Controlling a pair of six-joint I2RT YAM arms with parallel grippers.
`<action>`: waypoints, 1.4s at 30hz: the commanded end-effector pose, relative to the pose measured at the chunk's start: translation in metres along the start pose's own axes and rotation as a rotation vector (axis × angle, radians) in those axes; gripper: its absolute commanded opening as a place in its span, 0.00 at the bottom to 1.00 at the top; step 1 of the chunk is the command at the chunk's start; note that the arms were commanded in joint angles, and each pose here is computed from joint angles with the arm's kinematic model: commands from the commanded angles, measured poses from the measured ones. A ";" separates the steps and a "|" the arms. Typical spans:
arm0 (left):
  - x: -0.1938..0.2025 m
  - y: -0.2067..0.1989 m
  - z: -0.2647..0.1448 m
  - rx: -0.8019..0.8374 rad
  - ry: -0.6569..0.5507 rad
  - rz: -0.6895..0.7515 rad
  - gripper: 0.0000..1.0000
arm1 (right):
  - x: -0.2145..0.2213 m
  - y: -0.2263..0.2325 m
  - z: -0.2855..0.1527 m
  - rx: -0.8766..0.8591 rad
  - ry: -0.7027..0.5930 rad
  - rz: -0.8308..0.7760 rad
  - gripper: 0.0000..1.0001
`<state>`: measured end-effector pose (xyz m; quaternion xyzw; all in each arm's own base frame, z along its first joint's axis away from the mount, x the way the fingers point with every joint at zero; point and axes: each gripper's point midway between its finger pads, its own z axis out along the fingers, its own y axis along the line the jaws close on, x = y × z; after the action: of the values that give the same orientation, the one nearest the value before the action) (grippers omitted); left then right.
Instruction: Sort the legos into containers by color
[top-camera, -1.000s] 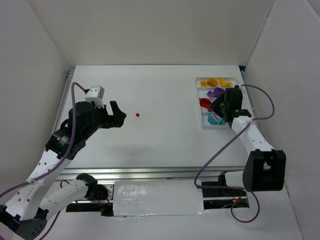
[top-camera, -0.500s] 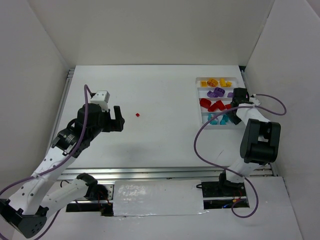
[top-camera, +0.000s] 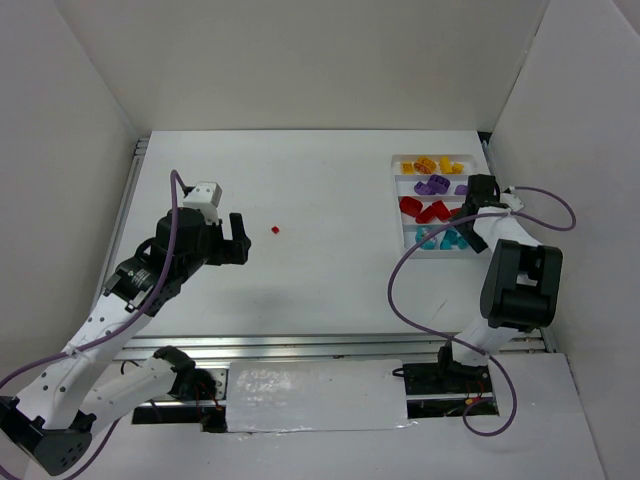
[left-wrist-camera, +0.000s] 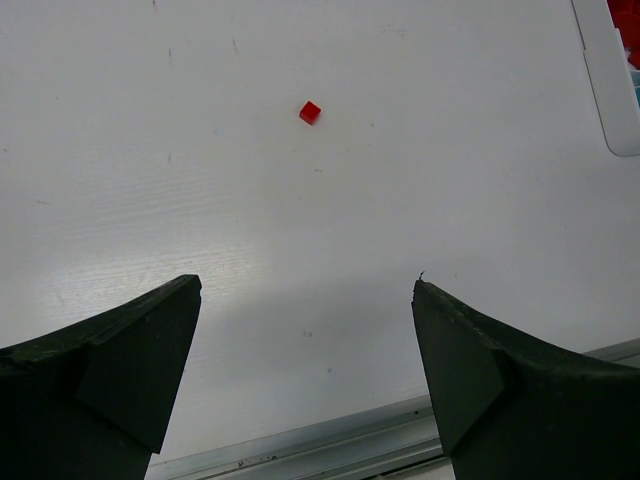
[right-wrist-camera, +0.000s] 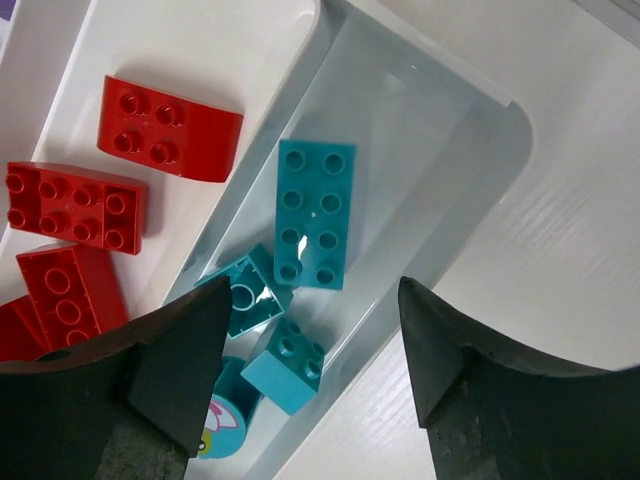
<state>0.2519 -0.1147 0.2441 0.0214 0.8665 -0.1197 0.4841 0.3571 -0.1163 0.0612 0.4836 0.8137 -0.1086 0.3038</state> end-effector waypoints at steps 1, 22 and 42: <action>-0.006 -0.001 -0.001 0.007 -0.029 0.024 1.00 | -0.022 0.007 -0.020 -0.044 -0.053 0.036 0.76; -0.021 0.076 -0.014 -0.380 -0.118 -0.142 0.99 | 0.293 0.281 -0.278 -0.957 0.001 -1.264 0.99; -0.022 0.063 -0.011 -0.295 -0.113 -0.118 1.00 | 0.361 0.335 -0.237 -1.032 0.032 -1.518 0.66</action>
<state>0.2584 -0.0481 0.2434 -0.1090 0.8579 -0.0119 0.5020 0.4228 0.4181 0.0734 -0.3578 0.8721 0.0925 0.3208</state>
